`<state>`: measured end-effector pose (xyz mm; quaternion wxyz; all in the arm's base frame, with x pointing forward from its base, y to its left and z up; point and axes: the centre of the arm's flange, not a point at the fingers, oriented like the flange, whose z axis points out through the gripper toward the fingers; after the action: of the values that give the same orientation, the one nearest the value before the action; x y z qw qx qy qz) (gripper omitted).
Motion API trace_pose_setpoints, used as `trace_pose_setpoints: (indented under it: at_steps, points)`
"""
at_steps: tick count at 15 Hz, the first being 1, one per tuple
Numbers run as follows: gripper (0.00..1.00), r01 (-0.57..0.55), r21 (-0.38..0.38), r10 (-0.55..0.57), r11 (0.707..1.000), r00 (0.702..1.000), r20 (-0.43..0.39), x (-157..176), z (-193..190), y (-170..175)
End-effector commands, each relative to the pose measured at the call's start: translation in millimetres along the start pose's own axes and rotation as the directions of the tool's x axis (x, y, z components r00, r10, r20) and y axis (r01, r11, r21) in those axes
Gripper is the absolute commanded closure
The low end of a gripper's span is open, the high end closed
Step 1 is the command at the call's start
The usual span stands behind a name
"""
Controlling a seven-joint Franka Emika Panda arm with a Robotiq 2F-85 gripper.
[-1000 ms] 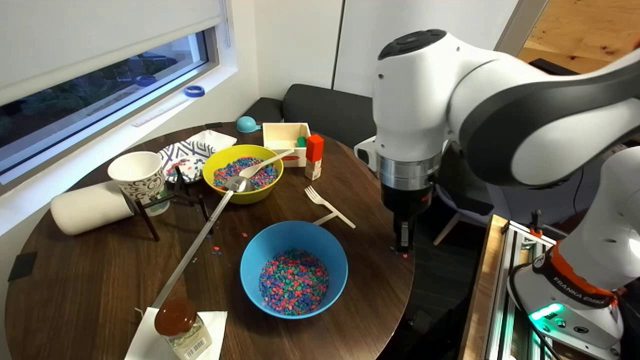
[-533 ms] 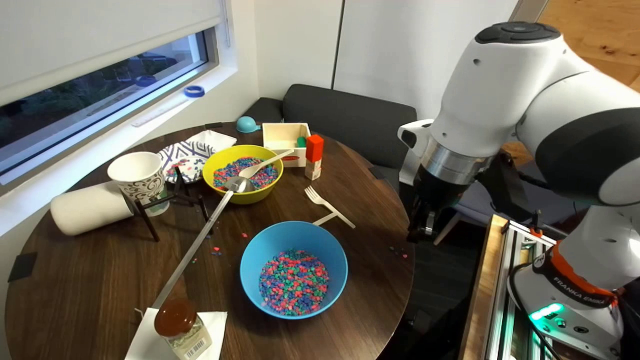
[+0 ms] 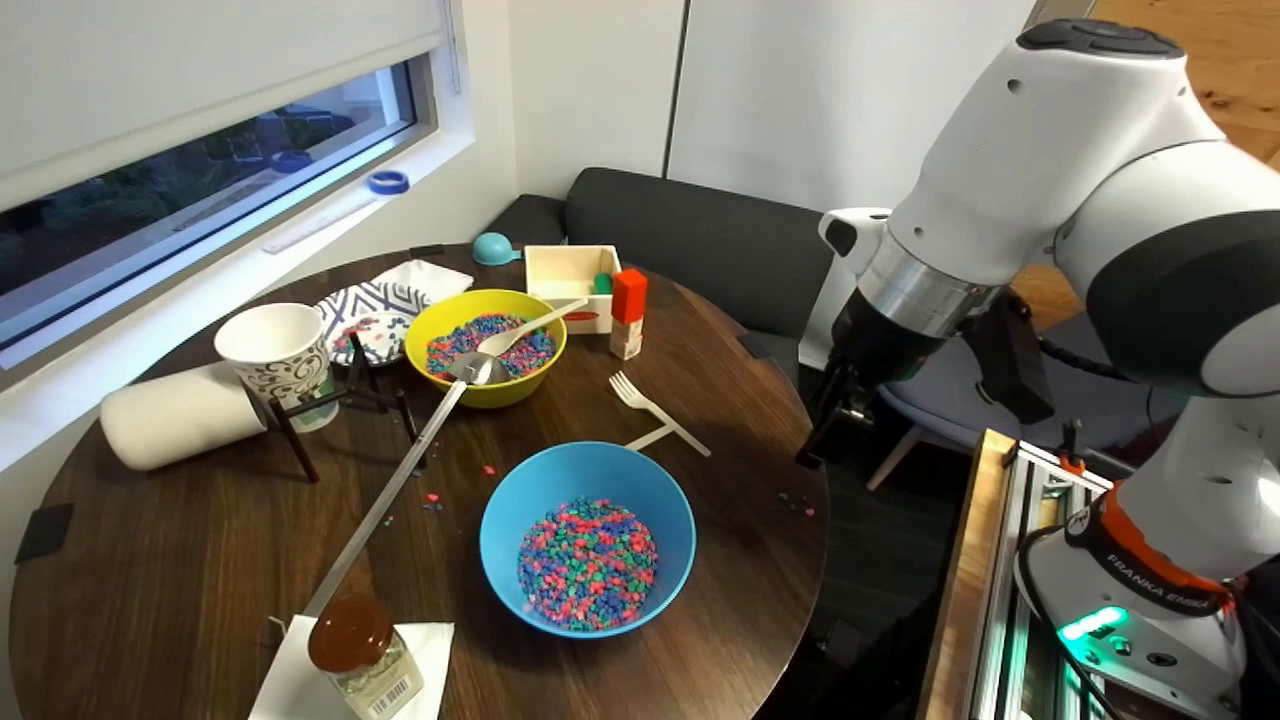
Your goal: Put the objects from the table in the bowl
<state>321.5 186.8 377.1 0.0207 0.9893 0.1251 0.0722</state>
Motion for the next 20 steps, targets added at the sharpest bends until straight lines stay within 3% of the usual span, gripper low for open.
trace_pose_setpoints:
  at_steps: [1,7,13,17,20]
  points:
    - [0.0,-0.021,0.016,0.021,1.0,1.0,-0.021,-27,24,17]
    - [0.01,-0.024,0.058,0.02,0.998,0.997,0.07,-23,53,18]
    - [0.02,0.024,0.064,-0.031,0.998,0.994,0.107,-18,77,10]
    - [0.3,0.047,0.066,-0.055,0.997,0.992,0.114,-16,86,7]
    - [0.4,0.066,0.067,-0.073,0.996,0.991,0.114,-15,89,3]
